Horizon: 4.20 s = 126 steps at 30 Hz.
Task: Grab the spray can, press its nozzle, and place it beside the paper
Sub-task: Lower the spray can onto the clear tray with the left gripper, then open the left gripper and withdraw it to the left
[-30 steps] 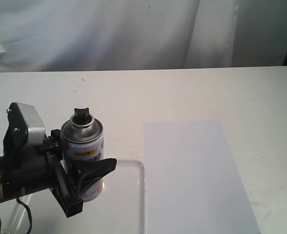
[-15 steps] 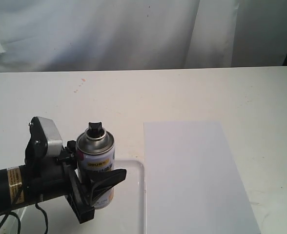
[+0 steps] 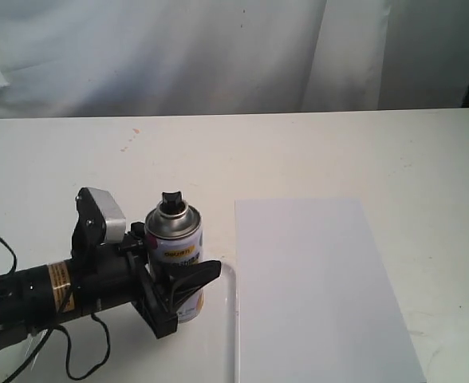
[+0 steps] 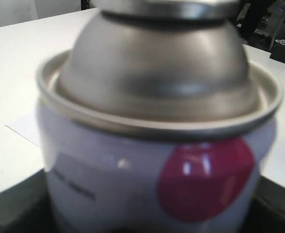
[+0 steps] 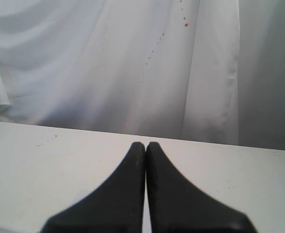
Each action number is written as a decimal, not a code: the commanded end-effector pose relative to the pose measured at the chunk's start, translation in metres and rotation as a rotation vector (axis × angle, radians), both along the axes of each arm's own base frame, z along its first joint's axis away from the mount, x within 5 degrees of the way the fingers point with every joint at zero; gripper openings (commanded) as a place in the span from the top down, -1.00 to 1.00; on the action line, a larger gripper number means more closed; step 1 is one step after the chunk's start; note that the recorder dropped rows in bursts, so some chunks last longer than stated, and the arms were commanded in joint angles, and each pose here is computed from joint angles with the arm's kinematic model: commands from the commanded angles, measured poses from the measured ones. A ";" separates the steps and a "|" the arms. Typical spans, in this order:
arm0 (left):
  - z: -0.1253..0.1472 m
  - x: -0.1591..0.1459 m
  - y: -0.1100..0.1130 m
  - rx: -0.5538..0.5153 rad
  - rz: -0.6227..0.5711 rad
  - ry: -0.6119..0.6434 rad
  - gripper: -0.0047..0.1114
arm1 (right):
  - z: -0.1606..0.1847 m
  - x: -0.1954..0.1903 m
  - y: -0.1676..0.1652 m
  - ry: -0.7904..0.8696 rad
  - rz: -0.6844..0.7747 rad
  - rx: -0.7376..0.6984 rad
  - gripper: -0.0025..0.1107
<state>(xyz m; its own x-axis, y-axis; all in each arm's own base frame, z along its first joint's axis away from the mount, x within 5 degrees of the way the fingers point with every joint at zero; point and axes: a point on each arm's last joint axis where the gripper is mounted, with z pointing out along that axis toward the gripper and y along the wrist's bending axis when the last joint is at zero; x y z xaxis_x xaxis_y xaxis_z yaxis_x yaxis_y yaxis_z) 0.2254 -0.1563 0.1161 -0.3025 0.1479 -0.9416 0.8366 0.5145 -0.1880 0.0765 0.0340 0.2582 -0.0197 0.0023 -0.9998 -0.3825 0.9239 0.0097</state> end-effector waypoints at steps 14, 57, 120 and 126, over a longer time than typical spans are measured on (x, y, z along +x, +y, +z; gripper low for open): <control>-0.007 0.014 -0.001 0.044 0.022 -0.135 0.92 | -0.001 -0.001 0.001 0.011 0.014 0.022 0.96; -0.027 0.046 0.032 -0.017 -0.202 -0.035 0.49 | -0.001 -0.001 0.001 0.021 0.017 0.046 0.96; 0.178 0.010 0.053 -0.092 0.085 -0.470 0.91 | -0.001 -0.001 0.001 0.024 0.017 0.053 0.96; 0.203 -0.013 0.056 -0.069 0.067 -0.573 0.92 | -0.001 -0.001 0.001 0.024 0.017 0.053 0.96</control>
